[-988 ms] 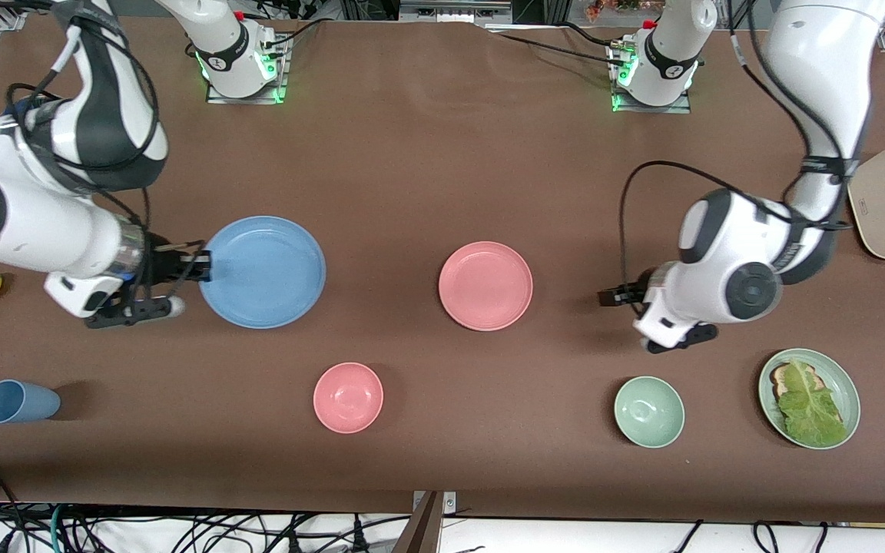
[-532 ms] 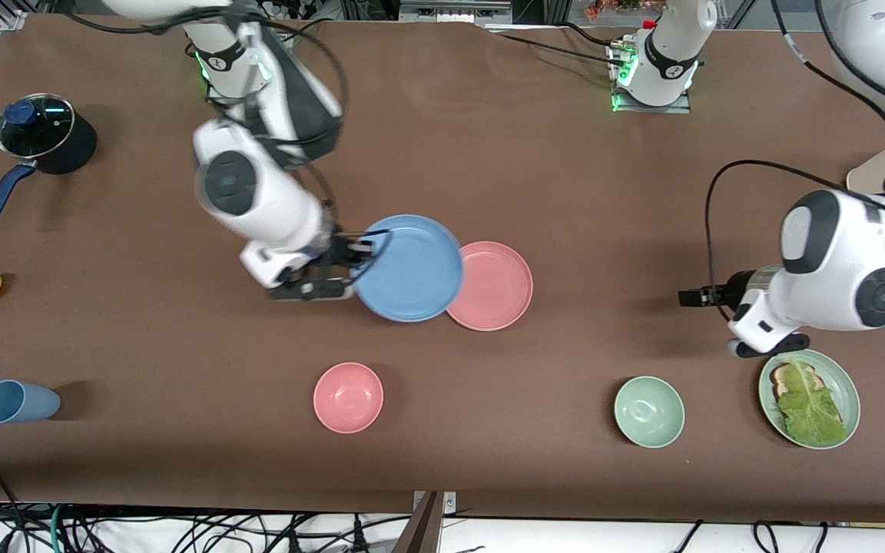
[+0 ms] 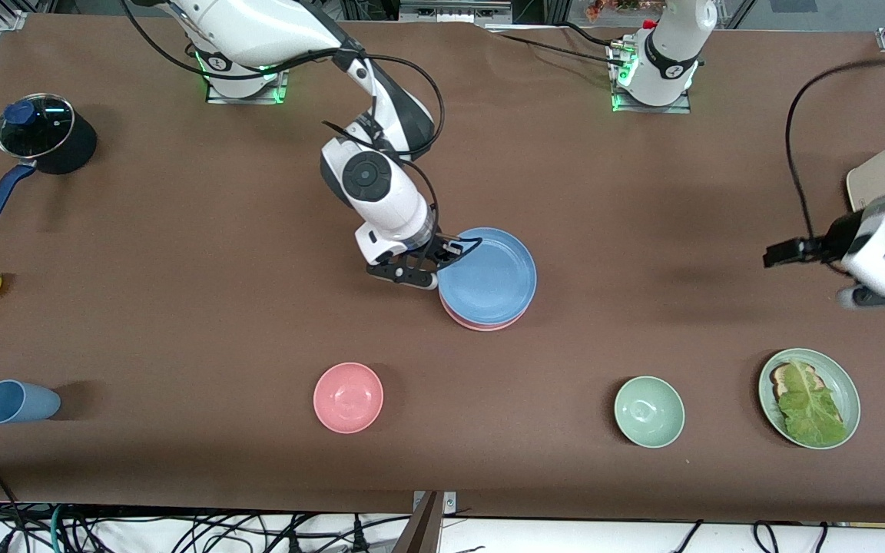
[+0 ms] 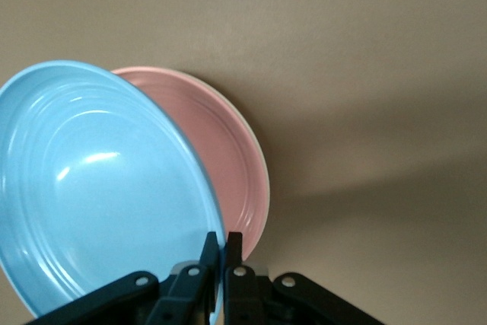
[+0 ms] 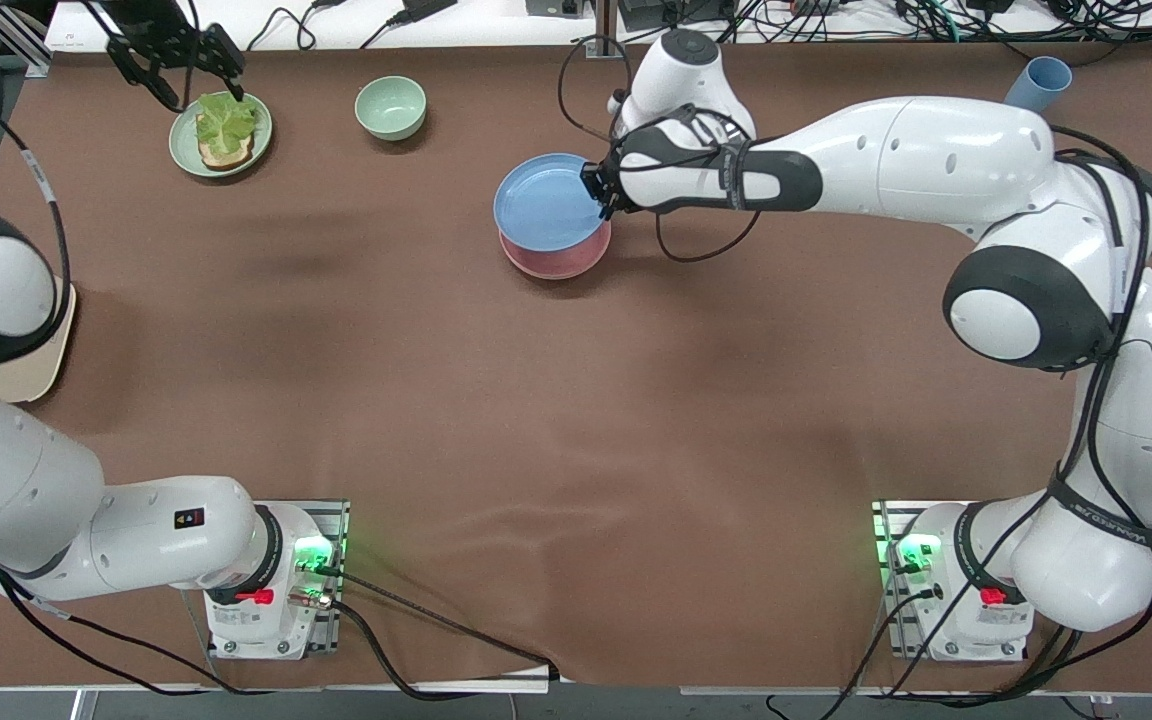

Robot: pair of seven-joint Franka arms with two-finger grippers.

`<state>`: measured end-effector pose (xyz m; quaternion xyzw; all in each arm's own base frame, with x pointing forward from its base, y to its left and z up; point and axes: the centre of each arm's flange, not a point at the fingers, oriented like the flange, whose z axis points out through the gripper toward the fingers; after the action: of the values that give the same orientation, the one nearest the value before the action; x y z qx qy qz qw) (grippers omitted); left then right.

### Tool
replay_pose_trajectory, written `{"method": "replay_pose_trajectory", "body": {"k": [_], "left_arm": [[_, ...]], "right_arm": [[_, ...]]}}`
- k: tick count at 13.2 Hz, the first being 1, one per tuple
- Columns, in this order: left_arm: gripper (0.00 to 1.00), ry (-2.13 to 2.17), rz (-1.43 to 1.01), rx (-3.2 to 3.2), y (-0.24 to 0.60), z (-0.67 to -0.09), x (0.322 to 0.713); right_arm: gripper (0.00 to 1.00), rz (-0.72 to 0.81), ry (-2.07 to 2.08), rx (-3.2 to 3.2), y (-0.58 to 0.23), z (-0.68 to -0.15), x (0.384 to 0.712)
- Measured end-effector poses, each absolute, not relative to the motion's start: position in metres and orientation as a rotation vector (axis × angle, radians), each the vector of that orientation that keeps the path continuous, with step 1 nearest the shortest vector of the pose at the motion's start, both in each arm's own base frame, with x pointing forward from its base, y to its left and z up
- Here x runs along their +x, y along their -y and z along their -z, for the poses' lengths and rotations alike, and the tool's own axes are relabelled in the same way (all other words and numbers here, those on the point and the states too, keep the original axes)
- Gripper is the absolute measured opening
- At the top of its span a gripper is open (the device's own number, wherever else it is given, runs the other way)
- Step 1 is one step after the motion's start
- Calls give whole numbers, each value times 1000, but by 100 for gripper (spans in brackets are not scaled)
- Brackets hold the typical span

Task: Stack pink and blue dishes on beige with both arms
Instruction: 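Lower the blue plate onto the pink plate and open the right gripper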

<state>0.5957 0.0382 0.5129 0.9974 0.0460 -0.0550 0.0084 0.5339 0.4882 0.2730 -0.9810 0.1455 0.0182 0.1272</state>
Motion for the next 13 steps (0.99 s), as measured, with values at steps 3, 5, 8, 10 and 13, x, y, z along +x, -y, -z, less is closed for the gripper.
{"method": "replay_pose_trajectory", "body": {"k": [3,5,8,10,13], "left_arm": [[100,-91,33,3135,-15,-578,563],[100,-62,42,3138,-4,-601,547],[100,-48,77,3139,1,-613,538],[100,-56,107,3137,-2,-604,543],[100,-58,151,3134,-5,-587,551]], "right_arm": [[5,-46,-408,-2871,-490,-266,532],[5,-48,-404,-2881,-489,-261,532],[5,-81,-391,-2902,-495,-240,523],[7,-93,-390,-2909,-496,-233,520],[29,-81,-394,-2905,-496,-236,524]]}}
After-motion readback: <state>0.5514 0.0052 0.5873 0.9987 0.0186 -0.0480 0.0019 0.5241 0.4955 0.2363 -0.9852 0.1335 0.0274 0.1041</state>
